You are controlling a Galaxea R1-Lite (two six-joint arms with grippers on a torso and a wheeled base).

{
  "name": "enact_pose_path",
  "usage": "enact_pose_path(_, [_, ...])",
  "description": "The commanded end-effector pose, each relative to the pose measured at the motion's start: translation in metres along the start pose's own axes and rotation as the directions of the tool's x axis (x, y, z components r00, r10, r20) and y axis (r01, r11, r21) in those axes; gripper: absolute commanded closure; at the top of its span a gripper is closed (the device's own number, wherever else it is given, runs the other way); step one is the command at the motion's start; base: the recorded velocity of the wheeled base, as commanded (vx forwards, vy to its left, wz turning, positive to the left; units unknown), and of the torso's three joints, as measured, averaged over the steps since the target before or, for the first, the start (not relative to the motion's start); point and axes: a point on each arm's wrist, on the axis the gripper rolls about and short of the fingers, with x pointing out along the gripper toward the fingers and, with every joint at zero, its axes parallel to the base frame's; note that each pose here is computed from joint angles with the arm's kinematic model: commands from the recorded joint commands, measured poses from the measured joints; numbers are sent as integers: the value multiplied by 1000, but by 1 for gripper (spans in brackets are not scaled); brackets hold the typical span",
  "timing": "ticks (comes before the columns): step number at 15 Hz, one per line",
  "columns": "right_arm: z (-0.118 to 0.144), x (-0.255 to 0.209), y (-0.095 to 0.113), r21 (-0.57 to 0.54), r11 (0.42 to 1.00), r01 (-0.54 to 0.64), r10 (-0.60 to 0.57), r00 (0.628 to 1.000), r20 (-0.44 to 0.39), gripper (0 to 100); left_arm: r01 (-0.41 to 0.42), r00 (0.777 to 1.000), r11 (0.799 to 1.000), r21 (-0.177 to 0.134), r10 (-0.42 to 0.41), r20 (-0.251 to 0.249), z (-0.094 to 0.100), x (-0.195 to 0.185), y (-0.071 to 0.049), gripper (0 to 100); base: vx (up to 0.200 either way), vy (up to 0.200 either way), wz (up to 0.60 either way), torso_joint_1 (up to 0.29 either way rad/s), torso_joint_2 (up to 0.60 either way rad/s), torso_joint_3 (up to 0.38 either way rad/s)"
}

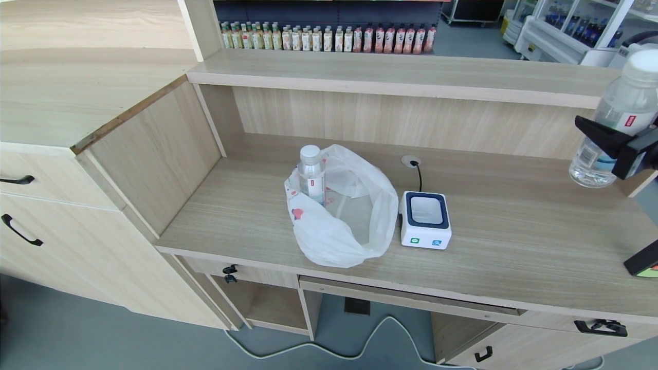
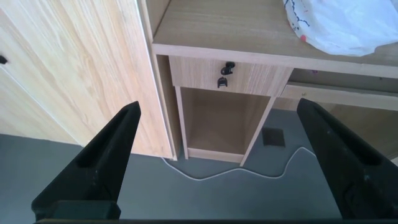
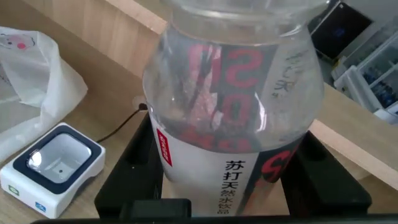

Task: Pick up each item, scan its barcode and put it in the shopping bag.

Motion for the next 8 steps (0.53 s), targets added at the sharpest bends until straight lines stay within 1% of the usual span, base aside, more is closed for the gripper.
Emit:
enact_pose_path(1, [-5, 1, 1, 4, 1000, -5, 5, 1000, -16, 100, 0, 1000, 1000, 0, 0, 1, 0, 0, 0, 0, 0, 0, 0, 0, 0, 0])
enact_pose_path(3, [-7, 2, 2, -8, 1000, -10, 10, 1000, -28, 100, 0, 1000, 1000, 0, 0, 1, 0, 0, 0, 0, 0, 0, 0, 0, 0, 0])
enact_pose_path(8, [-9, 4, 2, -7, 1000, -13, 13, 999, -33, 100, 2, 1000, 1000, 0, -2, 1, 0, 0, 0, 0, 0, 0, 600, -2, -1, 2])
